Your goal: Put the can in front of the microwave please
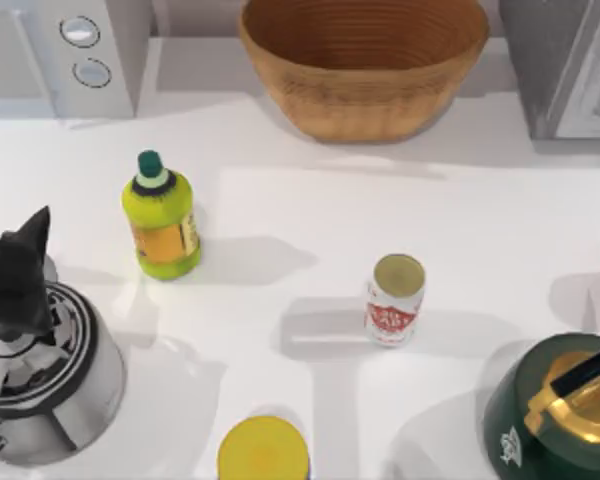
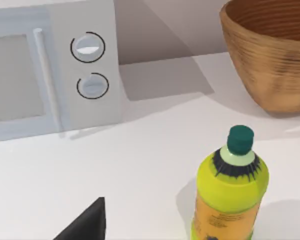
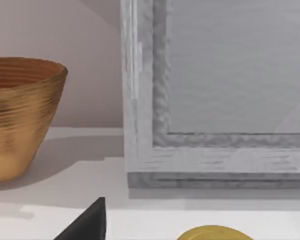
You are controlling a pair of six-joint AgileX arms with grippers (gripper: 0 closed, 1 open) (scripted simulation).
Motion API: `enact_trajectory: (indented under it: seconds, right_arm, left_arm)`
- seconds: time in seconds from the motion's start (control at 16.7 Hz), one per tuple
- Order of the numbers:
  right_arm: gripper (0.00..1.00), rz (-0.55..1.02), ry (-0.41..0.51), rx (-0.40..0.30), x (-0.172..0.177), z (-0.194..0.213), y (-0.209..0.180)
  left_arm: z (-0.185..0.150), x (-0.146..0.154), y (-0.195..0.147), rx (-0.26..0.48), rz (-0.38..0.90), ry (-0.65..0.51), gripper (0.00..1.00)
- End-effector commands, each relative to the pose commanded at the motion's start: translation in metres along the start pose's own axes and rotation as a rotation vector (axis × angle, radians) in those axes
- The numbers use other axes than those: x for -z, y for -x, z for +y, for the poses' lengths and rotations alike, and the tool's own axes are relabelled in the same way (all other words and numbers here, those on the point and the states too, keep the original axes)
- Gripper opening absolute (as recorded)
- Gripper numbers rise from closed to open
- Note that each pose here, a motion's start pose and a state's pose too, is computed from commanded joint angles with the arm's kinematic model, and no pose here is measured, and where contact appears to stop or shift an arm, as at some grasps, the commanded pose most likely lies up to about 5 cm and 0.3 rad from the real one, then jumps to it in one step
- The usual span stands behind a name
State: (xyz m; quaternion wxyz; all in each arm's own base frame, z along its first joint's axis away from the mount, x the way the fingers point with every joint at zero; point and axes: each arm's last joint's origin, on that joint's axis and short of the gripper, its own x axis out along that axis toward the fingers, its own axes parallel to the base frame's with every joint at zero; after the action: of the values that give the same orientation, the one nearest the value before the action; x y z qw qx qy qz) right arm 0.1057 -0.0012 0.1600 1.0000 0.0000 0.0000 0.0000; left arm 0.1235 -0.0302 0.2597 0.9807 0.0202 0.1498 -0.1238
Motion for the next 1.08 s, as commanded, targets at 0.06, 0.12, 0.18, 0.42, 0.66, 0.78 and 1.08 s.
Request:
enact_trajectory:
  seconds: [0.06,0.12,0.18,0.42,0.66,0.78,1.08]
  right_arm:
    - [1.0,0.0,0.0,0.0,0.0,0.0,0.0]
    - [1.0,0.0,0.0,0.0,0.0,0.0,0.0]
    - [1.0,0.0,0.0,0.0,0.0,0.0,0.0]
    - [1.0,0.0,0.0,0.0,0.0,0.0,0.0]
    - [1.0,0.0,0.0,0.0,0.0,0.0,0.0]
    - [1.0,0.0,0.0,0.0,0.0,0.0,0.0]
    - [1.0,0.0,0.0,0.0,0.0,0.0,0.0]
  left_arm:
    - [-0.005,-0.017,-0.004,0.037,0.053,-0.011,1.0]
    - [-0.01,-0.034,-0.009,0.073,0.11,-0.024,1.0]
    - [-0.016,-0.05,-0.016,0.109,0.168,-0.038,1.0]
    - [-0.054,-0.106,-0.059,0.24,0.411,-0.116,1.0]
    - [-0.11,-0.134,-0.117,0.336,0.652,-0.215,1.0]
    - [-0.141,-0.134,-0.145,0.367,0.765,-0.267,1.0]
    - [-0.212,-0.109,-0.204,0.395,0.996,-0.38,1.0]
